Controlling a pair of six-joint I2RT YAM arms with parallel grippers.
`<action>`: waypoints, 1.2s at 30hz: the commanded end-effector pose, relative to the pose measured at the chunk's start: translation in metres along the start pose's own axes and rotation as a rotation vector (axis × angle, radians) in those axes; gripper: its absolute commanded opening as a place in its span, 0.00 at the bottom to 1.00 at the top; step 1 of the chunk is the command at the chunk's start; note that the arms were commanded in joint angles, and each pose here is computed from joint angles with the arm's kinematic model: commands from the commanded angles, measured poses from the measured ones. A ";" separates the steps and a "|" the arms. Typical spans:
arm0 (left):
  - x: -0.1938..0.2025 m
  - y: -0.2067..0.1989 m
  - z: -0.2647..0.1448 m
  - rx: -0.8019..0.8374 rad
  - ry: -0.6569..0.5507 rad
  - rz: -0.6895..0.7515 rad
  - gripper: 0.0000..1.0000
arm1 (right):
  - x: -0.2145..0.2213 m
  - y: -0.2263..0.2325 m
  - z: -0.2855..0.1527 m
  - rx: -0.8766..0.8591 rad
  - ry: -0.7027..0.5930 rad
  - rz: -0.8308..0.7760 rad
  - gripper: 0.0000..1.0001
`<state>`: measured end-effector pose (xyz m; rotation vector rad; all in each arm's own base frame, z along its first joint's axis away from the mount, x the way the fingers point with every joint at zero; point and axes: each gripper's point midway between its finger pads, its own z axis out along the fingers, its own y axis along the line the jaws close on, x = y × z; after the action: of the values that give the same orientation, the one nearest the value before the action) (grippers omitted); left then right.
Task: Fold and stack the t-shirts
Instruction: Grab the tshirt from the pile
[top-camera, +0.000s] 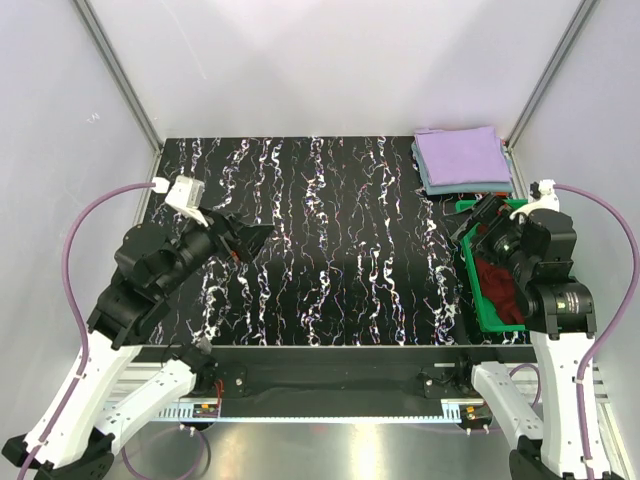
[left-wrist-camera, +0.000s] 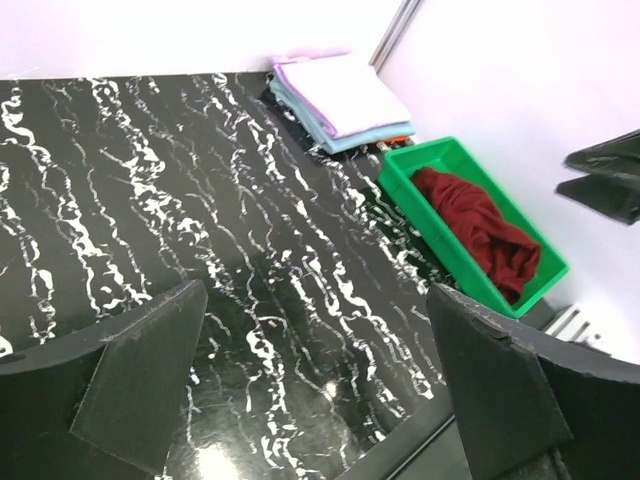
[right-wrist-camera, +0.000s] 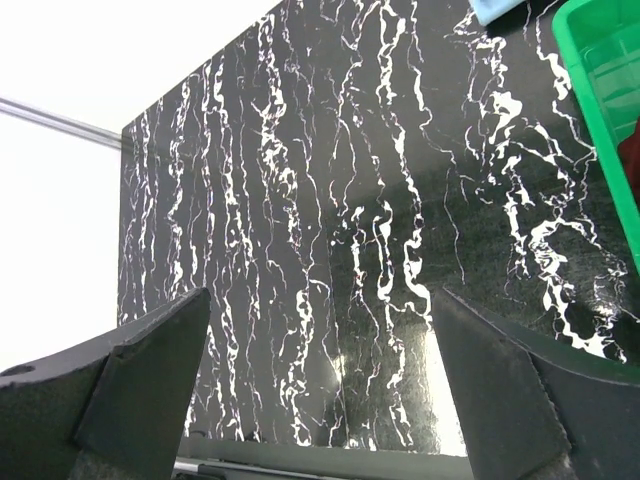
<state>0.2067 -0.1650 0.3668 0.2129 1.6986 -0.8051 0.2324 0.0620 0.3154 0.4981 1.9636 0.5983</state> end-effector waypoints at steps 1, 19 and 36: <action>-0.004 0.002 0.002 -0.001 -0.028 0.059 0.99 | -0.006 -0.003 0.001 0.019 -0.032 -0.006 0.99; 0.081 0.063 0.019 -0.159 0.157 0.143 0.99 | -0.025 -0.219 0.061 0.843 -0.065 0.297 0.86; 0.085 0.068 0.016 -0.188 0.174 0.148 0.99 | -0.048 -0.263 0.126 0.785 -0.079 0.410 0.10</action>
<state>0.2273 -0.1481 0.2495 0.2826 1.9341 -0.5388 0.3125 -0.1422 0.0868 1.5168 2.1083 -0.0762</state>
